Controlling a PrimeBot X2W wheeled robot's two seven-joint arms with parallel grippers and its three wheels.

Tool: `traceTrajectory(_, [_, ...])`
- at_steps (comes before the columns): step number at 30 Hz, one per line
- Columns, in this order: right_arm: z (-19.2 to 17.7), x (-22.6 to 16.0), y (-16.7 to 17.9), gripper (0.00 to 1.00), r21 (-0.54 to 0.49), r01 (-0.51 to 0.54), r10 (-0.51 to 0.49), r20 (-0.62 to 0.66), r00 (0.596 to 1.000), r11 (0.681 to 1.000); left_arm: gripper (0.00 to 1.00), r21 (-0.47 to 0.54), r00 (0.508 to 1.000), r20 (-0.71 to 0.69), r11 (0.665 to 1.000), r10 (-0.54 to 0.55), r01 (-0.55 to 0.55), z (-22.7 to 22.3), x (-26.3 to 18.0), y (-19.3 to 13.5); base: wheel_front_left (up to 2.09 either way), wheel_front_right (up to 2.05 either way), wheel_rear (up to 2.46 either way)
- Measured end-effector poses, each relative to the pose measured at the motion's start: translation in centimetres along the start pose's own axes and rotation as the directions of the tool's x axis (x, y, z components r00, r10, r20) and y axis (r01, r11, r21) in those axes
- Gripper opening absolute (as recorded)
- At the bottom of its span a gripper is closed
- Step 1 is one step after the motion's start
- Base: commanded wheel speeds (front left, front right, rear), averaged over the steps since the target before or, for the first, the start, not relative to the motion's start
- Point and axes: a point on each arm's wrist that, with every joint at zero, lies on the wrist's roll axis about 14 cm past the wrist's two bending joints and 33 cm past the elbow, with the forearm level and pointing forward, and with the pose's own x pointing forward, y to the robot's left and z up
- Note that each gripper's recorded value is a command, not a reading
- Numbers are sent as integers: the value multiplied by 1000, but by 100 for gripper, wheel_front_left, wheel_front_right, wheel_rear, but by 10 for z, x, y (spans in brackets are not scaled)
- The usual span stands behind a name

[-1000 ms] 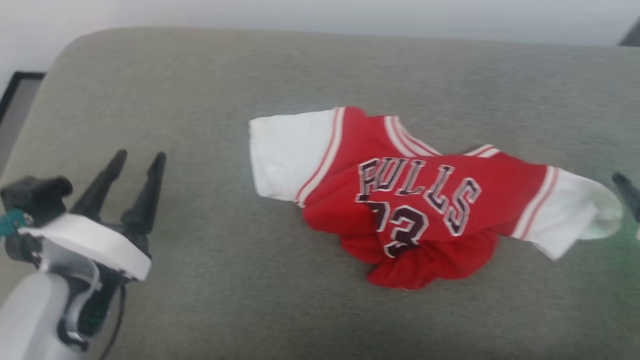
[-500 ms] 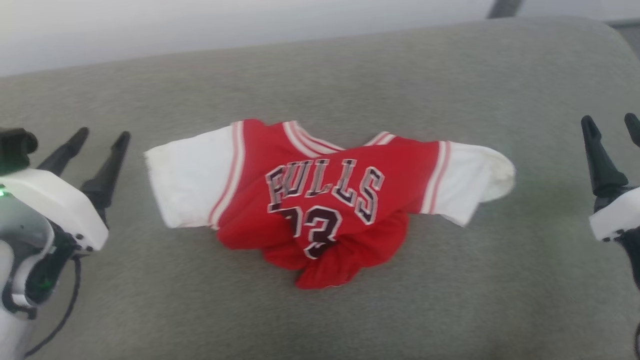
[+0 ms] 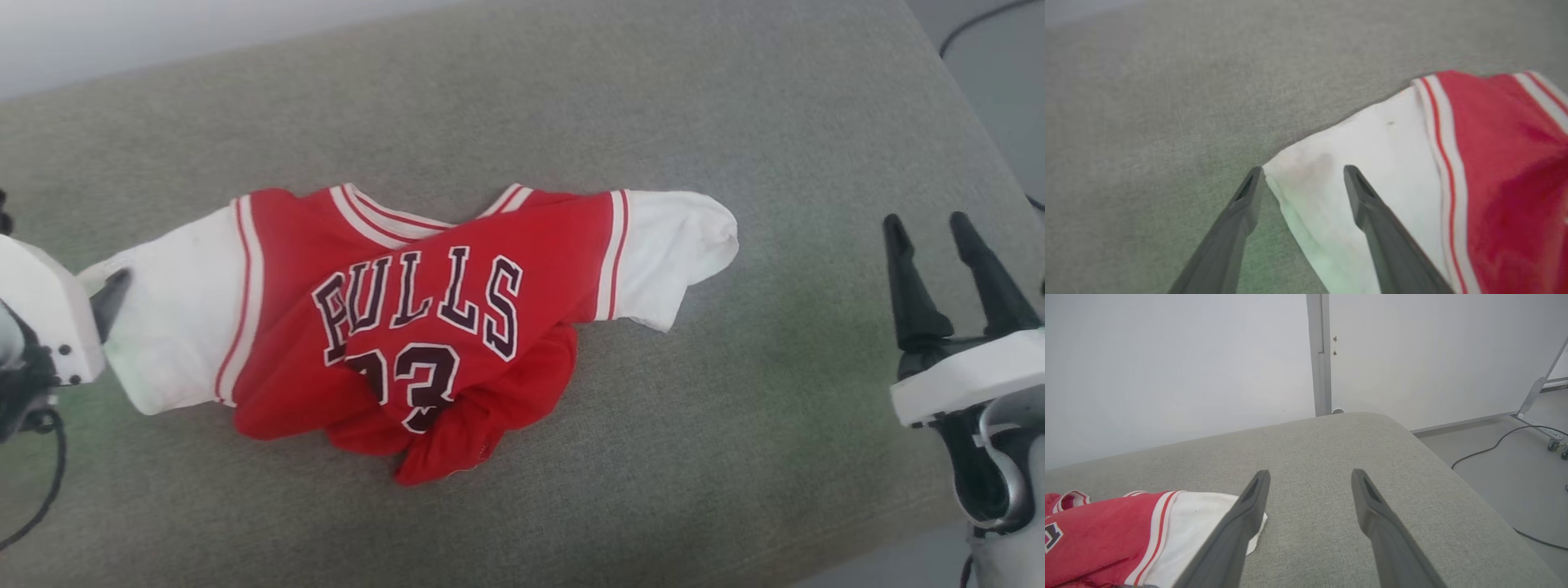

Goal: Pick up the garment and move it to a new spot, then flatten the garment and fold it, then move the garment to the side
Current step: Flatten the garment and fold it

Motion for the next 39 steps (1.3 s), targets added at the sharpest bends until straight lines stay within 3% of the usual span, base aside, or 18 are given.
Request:
traceTrajectory(4, [-13, 1, 4, 100, 2, -8, 9, -46, 999, 1000, 100, 15, 978, -199, 998, 65, -63, -34, 18, 14, 0, 0, 0])
traceTrajectory(16, [-42, 16, 24, 100, -7, -96, 93, -191, 977, 995, 100, -1, 905, -415, 995, 91, -101, -44, 36, 7, 0, 0, 0])
traceTrajectory(17, [-45, 18, 25, 100, -7, -103, 99, -206, 974, 995, 84, 4, 900, -426, 995, 93, -101, -45, 36, 6, 0, 0, 0])
traceTrajectory(18, [-47, 20, 26, 100, -12, -111, 105, -220, 970, 994, 0, 7, 897, -433, 995, 91, -97, -44, 37, 5, 0, 0, 0])
traceTrajectory(26, [-71, 51, 40, 100, -9, -170, 155, -366, 918, 985, 0, -4, 912, -408, 999, 43, -49, -40, 46, -10, 0, 0, 0])
traceTrajectory(32, [-124, 69, 50, 100, -18, -225, 168, -609, 775, 974, 0, -20, 927, -376, 999, 21, -31, -36, 50, -12, 0, 0, 0])
traceTrajectory(38, [-152, 81, 64, 100, -9, -271, 174, -745, 644, 963, 0, -46, 932, -361, 998, 19, -38, -38, 50, -7, 0, 0, 0])
traceTrajectory(39, [-156, 81, 64, 76, -8, -273, 169, -769, 617, 962, 0, -51, 932, -361, 998, 21, -42, -39, 50, -6, 0, 0, 0])
